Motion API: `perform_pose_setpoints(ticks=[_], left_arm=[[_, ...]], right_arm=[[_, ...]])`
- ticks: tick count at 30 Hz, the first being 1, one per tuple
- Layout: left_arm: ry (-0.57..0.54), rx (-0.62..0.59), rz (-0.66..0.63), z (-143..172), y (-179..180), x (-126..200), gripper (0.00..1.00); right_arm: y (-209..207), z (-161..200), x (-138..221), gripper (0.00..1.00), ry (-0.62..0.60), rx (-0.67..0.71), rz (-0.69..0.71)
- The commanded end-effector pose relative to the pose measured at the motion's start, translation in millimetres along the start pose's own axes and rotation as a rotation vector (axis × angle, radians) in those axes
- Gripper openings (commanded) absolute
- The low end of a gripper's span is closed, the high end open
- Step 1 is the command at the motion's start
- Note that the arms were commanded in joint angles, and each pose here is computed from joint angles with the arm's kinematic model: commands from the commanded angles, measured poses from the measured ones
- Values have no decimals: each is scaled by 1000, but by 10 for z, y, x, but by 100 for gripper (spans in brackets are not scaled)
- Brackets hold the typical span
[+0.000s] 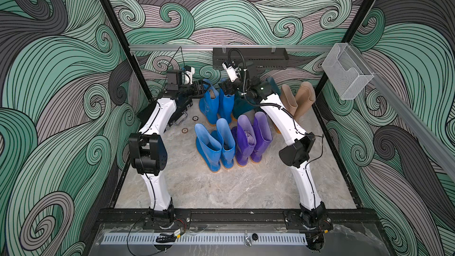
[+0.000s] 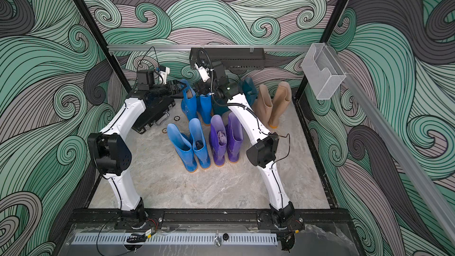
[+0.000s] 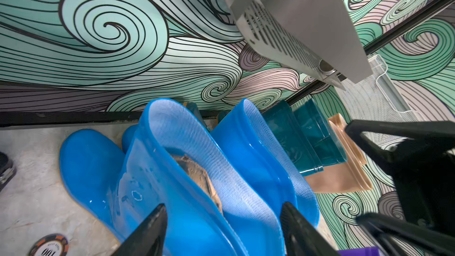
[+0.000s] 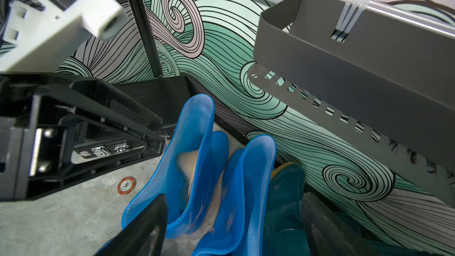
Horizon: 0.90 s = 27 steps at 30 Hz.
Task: Match and arrange rain boots in pairs
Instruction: Adjust a pair of rain boots at the center of the board, then reset both arms
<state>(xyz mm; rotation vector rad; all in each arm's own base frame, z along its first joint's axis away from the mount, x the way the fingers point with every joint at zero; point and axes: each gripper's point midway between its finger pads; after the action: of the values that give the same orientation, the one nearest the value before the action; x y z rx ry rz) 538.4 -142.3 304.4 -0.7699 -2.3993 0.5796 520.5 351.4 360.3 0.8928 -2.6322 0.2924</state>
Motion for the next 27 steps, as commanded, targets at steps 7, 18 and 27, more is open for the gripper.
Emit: perform_pose_setpoints(ticks=[7,18,27], left_arm=[[-129,-226,-292,11,-120,1004,82],[-140,-245,-786,1472,746,2075,89],[-132,-224,-938,2106,1482,1844,91]], right_arm=[[-207,-72,1465,87,13,-95,149],[-617,2211,2834,90,98,-259,438],[-994,3482,2785,99,-44,-281,680]])
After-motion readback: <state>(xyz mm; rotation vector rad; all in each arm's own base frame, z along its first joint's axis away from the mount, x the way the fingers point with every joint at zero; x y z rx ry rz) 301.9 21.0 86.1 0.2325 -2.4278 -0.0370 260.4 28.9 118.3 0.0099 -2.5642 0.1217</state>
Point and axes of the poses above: each gripper's point midway between its finger pads, its own x axis back along the fingers, its own y axis along the line the jaws close on, z = x × y, and after that the axes turned 2 degrees about -x, right-handed
